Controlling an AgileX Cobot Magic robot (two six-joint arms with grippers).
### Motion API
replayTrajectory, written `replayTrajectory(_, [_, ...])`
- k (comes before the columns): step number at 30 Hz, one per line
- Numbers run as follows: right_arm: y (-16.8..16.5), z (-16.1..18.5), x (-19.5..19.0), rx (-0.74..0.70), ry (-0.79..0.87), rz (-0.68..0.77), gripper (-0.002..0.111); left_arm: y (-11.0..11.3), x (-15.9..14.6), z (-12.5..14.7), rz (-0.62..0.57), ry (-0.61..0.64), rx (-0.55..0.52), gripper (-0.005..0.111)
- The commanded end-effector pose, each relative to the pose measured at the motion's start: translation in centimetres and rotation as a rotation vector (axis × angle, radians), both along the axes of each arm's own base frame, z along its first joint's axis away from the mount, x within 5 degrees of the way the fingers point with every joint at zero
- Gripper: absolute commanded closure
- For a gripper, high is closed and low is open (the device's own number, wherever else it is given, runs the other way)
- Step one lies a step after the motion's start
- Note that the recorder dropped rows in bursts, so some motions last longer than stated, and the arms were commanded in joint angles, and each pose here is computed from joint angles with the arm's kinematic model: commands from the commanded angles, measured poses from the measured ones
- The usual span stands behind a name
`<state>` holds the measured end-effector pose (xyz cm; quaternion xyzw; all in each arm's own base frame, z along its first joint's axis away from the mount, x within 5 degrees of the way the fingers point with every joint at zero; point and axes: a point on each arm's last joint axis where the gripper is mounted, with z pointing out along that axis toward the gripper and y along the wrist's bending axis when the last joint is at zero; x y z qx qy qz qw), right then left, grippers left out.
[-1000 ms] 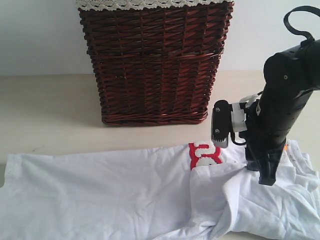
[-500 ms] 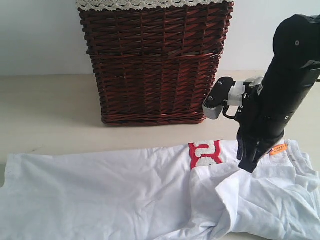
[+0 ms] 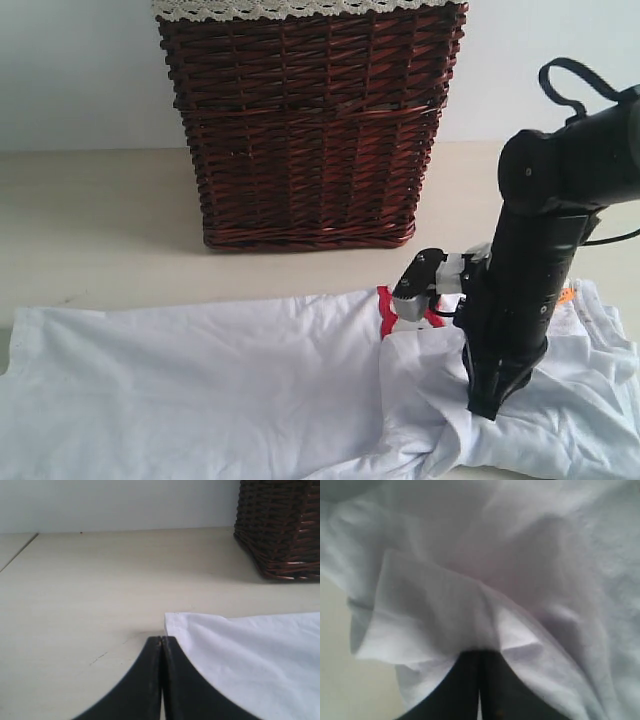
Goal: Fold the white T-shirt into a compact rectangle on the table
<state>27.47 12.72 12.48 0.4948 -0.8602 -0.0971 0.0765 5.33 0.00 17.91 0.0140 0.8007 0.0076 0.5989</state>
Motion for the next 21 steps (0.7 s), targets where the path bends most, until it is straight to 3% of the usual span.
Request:
replayTrajectory(1, [0.1,-1.3,0.5,-0.012,-0.012,-0.018,0.108,0.0,0.0,0.2,0.004,-0.016,0.005,0.107])
replayTrajectory(8, [0.7,1.6,1.5,0.002,-0.019,-0.051,0.106,0.0,0.0,0.2,0.004,-0.016,0.005,0.107])
replayTrajectory(14, [0.5,5.6,1.7,0.009,-0.127,-0.17,0.085,0.0,0.0,0.2,0.004,-0.016,0.005,0.107])
replayTrajectory(18, [-2.5,6.6,2.5,-0.22,-0.265,-0.386,0.059,0.0,0.0,0.2,0.004,-0.016,0.005,0.107])
replayTrajectory(21, [-6.5,5.5,2.6,-0.413,-0.319,-0.566,0.052,0.0,0.0,0.2,0.004,-0.016,0.005,0.107])
